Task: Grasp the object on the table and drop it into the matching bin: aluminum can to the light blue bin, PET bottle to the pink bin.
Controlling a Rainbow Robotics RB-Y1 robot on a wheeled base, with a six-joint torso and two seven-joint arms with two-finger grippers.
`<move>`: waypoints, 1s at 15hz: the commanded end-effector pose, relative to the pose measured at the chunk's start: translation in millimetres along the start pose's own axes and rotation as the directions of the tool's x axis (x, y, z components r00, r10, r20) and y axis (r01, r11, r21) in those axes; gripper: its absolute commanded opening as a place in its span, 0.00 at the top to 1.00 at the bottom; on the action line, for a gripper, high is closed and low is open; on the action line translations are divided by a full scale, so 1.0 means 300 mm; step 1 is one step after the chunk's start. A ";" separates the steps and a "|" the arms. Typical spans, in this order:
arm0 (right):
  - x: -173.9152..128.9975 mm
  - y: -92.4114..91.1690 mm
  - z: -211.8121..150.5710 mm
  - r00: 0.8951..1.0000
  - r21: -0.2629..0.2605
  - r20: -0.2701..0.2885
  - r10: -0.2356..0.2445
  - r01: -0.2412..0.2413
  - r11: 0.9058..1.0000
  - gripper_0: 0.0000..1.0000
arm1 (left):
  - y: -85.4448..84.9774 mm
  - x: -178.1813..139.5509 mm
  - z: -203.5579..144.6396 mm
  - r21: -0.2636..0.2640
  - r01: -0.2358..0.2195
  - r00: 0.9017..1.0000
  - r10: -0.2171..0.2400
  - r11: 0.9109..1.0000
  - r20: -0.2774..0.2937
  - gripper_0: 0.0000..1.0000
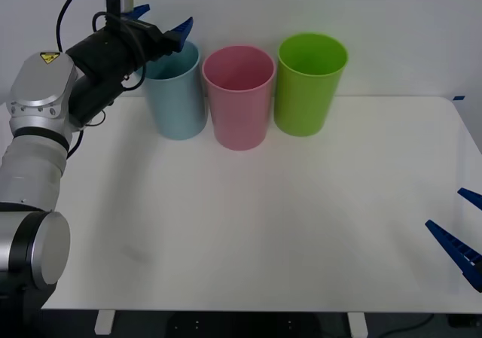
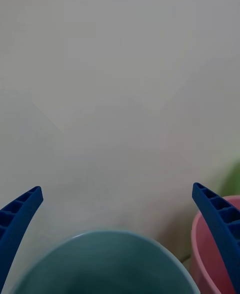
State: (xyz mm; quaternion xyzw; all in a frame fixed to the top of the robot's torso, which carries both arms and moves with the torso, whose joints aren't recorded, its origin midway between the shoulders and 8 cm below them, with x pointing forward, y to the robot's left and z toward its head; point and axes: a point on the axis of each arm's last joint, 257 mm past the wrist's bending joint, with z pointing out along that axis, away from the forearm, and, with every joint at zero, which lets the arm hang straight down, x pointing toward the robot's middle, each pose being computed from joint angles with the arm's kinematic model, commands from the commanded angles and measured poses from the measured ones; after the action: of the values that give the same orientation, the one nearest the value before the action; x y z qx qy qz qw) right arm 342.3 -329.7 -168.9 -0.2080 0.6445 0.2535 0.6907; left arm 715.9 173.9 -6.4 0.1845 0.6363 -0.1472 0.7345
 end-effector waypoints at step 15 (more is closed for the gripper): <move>0.000 0.000 0.000 1.000 0.000 0.000 0.000 0.000 1.000 0.00 | 0.169 0.092 -0.579 0.089 0.158 0.984 -0.165 0.983 0.067 0.00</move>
State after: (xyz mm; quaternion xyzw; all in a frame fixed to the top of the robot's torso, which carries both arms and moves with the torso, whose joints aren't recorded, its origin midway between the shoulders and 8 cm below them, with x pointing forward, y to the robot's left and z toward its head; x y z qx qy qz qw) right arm 342.3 -329.7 -168.9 -0.2080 0.6445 0.2535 0.6907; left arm 599.9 289.8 -47.7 0.1580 0.6136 -0.2375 0.7362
